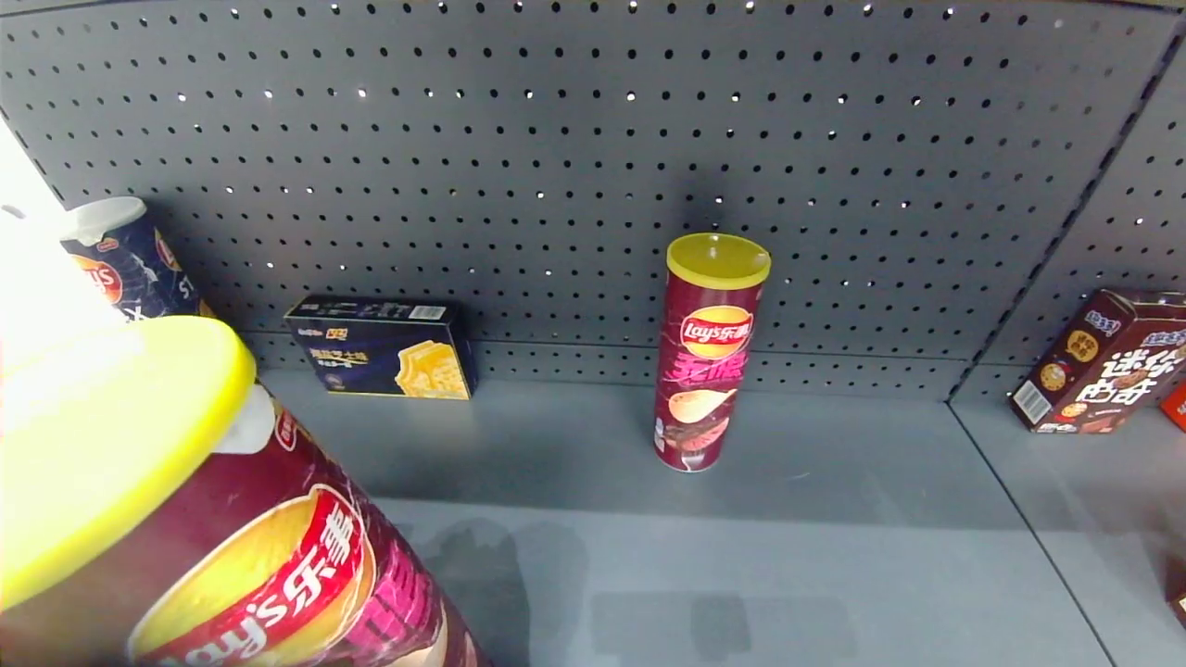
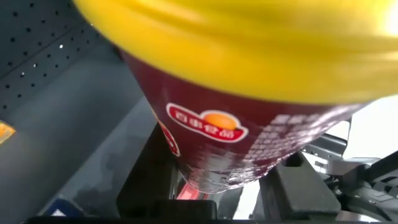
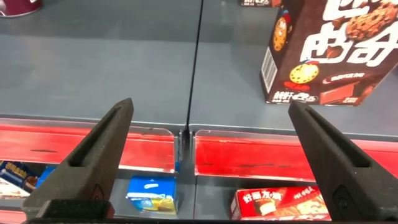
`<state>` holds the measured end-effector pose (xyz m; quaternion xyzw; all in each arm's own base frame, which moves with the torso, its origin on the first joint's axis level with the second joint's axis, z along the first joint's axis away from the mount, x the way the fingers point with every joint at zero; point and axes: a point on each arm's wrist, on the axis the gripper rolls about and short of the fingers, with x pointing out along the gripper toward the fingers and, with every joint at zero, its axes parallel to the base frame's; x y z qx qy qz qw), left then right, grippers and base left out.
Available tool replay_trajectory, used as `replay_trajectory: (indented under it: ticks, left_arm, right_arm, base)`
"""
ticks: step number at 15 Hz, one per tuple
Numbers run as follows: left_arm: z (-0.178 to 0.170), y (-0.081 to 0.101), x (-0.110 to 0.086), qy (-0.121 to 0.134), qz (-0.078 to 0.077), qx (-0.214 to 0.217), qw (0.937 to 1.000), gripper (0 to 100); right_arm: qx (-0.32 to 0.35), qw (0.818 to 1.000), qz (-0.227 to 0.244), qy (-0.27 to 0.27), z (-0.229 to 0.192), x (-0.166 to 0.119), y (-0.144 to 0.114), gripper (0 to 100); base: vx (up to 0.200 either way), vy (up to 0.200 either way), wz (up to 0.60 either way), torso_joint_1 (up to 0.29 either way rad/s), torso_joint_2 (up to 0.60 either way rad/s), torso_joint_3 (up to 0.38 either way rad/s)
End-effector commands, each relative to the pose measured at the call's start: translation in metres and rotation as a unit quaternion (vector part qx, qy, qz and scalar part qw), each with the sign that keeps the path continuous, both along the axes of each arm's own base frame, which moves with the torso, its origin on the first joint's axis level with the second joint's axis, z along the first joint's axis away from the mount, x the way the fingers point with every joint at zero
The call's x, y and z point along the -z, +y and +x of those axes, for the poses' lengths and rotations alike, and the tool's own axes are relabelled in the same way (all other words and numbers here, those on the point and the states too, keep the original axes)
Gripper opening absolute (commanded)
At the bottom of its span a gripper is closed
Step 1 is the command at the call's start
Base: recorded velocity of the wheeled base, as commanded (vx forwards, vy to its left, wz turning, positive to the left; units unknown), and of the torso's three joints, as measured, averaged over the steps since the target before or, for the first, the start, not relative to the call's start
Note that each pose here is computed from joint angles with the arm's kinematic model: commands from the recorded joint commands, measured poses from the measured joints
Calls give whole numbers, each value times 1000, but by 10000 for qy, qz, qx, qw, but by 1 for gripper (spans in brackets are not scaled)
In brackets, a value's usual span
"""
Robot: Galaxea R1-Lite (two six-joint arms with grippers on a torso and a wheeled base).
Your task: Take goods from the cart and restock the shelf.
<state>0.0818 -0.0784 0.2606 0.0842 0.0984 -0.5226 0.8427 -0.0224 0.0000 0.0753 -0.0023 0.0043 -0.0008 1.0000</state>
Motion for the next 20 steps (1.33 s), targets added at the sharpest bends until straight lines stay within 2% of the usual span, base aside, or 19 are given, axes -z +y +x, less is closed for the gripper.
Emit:
replay_trajectory:
  ticks: [1, 3, 14, 20]
  left_arm:
    - [-1, 1, 3, 33, 19, -8, 10000, 0]
    - [-2, 2, 9, 85, 65, -23, 9999, 0]
    - [-3, 4, 12, 120, 81, -65, 9999, 0]
    - [-8, 8, 22, 172, 162, -160, 9996, 0]
  right_arm:
    - [-1, 10000, 0, 3, 0, 0, 0, 100]
    - [-1, 10000, -7, 3, 0, 0, 0, 100]
    - [-1, 10000, 0, 3, 0, 0, 0, 100]
    - [-9, 10000, -7, 11, 0, 0, 0, 100]
  base:
    - [0, 0, 0, 0, 0, 0]
    - [0, 0, 0, 0, 0, 0]
    - [0, 0, -55, 0, 0, 0]
    - [0, 0, 0, 0, 0, 0]
